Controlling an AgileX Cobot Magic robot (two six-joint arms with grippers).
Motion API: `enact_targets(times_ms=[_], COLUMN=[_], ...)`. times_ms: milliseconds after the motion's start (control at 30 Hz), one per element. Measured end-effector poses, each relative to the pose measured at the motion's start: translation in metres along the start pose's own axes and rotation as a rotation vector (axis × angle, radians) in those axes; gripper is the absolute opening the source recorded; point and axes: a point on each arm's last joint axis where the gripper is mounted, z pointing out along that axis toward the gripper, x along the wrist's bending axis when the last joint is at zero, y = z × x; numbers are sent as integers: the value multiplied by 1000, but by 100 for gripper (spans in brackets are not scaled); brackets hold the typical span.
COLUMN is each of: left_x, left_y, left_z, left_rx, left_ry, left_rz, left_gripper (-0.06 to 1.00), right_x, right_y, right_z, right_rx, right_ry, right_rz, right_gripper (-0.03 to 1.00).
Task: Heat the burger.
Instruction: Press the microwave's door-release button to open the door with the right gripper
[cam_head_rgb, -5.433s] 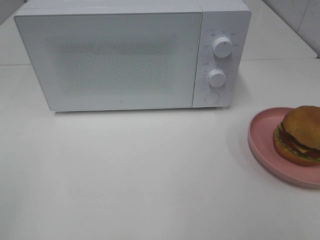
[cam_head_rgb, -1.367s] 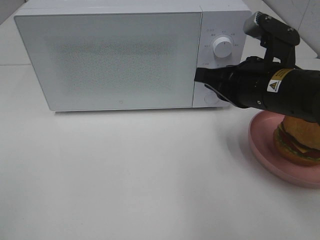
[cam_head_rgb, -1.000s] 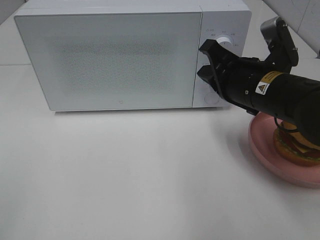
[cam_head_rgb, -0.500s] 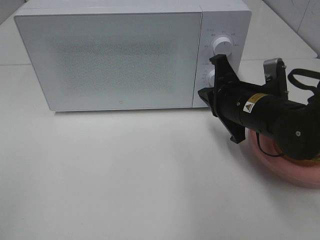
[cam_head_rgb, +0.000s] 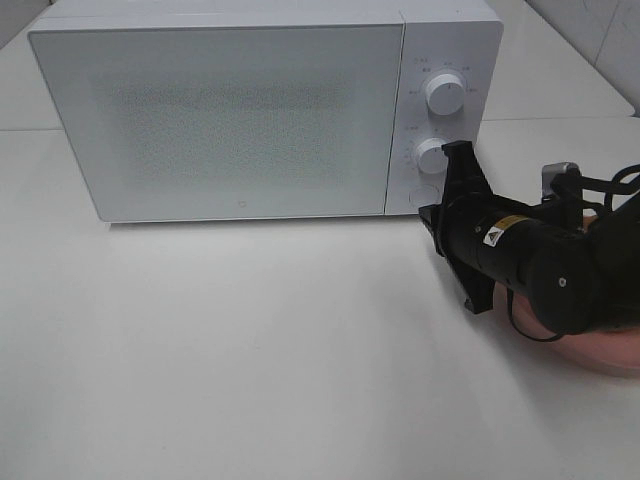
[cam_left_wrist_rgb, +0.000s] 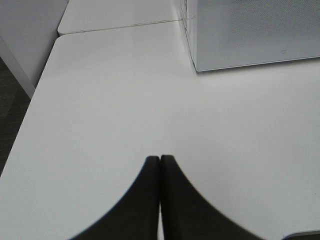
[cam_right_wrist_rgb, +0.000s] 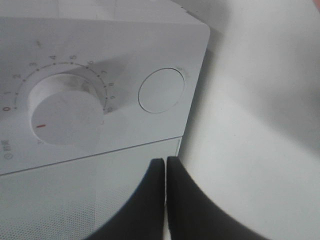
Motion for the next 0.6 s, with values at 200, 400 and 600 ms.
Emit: enact_targets(times_ms=[200,400,600], left_x=[0,0,0], left_y=[0,0,0], left_z=[0,0,0], left_rx=[0,0,0], left_ry=[0,0,0], left_rz=[0,0,0], left_gripper=[0,0,0], right_x=[7,12,18], right_y=[1,4,3], right_z=[10,13,19], right_rx=[-27,-66,-70], right_ry=[24,36,46], right_rz=[38,52,51], right_gripper=[0,0,0])
